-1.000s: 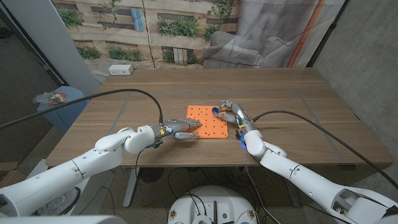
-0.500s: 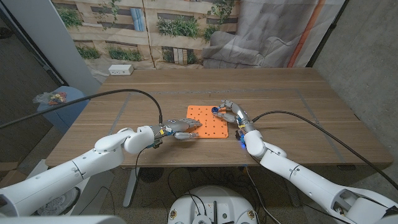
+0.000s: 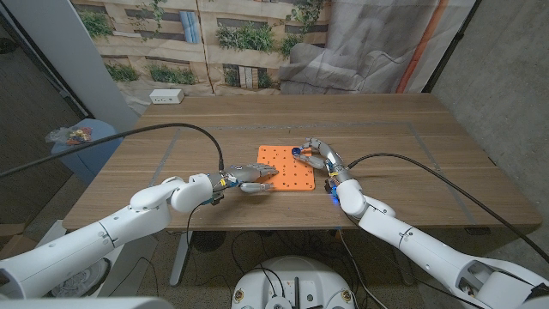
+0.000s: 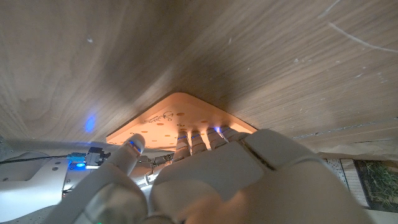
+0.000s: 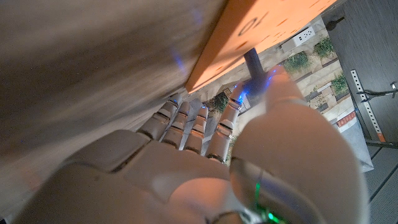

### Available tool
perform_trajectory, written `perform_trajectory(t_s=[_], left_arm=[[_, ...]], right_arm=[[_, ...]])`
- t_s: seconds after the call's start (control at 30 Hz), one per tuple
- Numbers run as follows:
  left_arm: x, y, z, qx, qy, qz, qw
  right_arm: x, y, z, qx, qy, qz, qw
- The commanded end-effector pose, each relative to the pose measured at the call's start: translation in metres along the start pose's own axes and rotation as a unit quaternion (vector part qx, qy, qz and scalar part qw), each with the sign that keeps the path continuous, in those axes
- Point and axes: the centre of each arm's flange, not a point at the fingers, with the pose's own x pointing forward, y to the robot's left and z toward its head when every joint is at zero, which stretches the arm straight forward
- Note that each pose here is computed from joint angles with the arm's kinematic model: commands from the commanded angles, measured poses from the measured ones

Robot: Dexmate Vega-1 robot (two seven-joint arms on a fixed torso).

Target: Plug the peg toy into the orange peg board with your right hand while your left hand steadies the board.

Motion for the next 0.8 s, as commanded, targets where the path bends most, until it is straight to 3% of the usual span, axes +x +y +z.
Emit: perform_trajectory(t_s=[0.03,0.8], left_arm=[[0.002,0.0011,-0.0029,-0.002,0.001,0.0,1.0],[0.0041,0.0037,-0.0048,0.0,0.003,-0.002,1.0]], right_arm=[[0.0004,-0.0001,-0.0007,0.003,-0.003,0.002,1.0],[0.0023,-0.0024,-0.0037,0.011,-0.011,0.016,0.9997]])
